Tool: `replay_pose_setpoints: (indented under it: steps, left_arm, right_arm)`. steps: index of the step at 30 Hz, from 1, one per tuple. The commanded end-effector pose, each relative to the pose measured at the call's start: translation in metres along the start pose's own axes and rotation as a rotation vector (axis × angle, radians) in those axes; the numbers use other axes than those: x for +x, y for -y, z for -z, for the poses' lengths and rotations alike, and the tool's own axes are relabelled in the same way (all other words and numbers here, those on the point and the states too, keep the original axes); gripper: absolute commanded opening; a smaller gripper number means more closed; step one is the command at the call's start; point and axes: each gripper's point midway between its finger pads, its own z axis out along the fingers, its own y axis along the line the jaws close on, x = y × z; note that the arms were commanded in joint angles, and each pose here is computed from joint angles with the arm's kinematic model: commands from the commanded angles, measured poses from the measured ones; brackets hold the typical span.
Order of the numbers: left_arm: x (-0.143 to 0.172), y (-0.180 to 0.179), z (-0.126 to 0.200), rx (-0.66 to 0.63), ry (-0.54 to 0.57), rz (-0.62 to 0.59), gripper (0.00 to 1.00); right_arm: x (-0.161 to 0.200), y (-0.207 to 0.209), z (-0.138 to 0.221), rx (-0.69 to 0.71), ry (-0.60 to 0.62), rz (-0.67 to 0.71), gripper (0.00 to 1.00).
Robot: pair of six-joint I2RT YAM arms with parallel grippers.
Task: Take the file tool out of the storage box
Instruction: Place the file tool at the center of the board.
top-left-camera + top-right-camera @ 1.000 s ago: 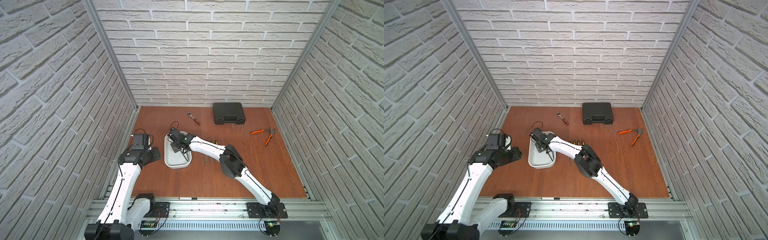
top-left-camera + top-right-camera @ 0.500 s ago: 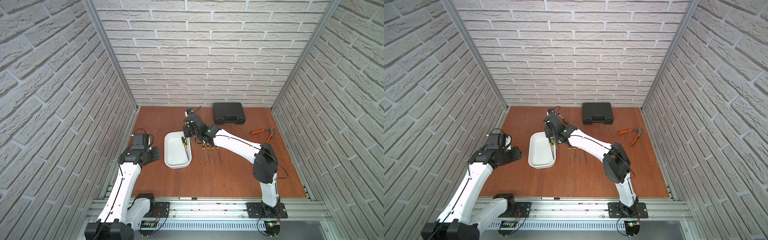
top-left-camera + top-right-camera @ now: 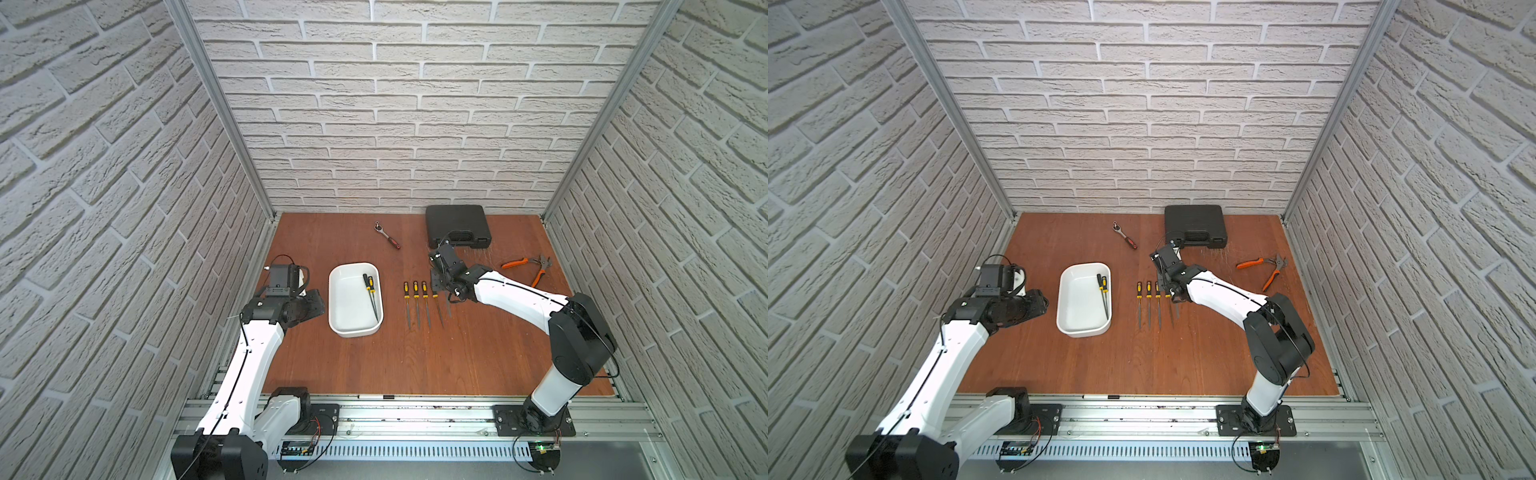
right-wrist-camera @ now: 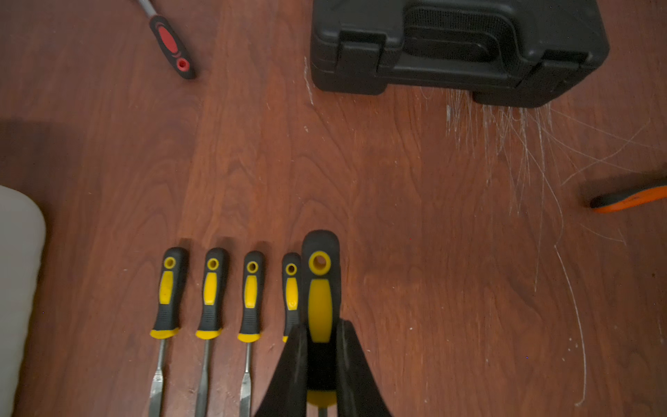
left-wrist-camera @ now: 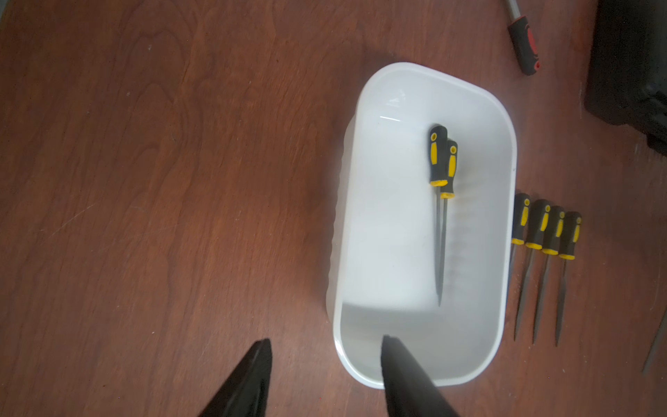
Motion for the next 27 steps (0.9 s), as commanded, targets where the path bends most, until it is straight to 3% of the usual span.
replay_pose_setpoints:
  steps: [1, 9, 27]
  left_arm:
    - [-0.002, 0.004, -0.004, 0.017, 0.011, 0.0, 0.55]
    - [0.004, -0.002, -0.002, -0.01, -0.002, 0.002, 0.55]
    - [0.004, -0.004, 0.004, -0.026, -0.004, -0.001, 0.55]
  right_arm:
    - [-0.004, 0.001, -0.007, 0.007, 0.035, -0.002, 0.03]
    - [0.02, 0.0, -0.047, 0.031, -0.033, -0.003, 0.03]
    - [0.041, 0.005, -0.074, 0.023, -0.09, -0.021, 0.03]
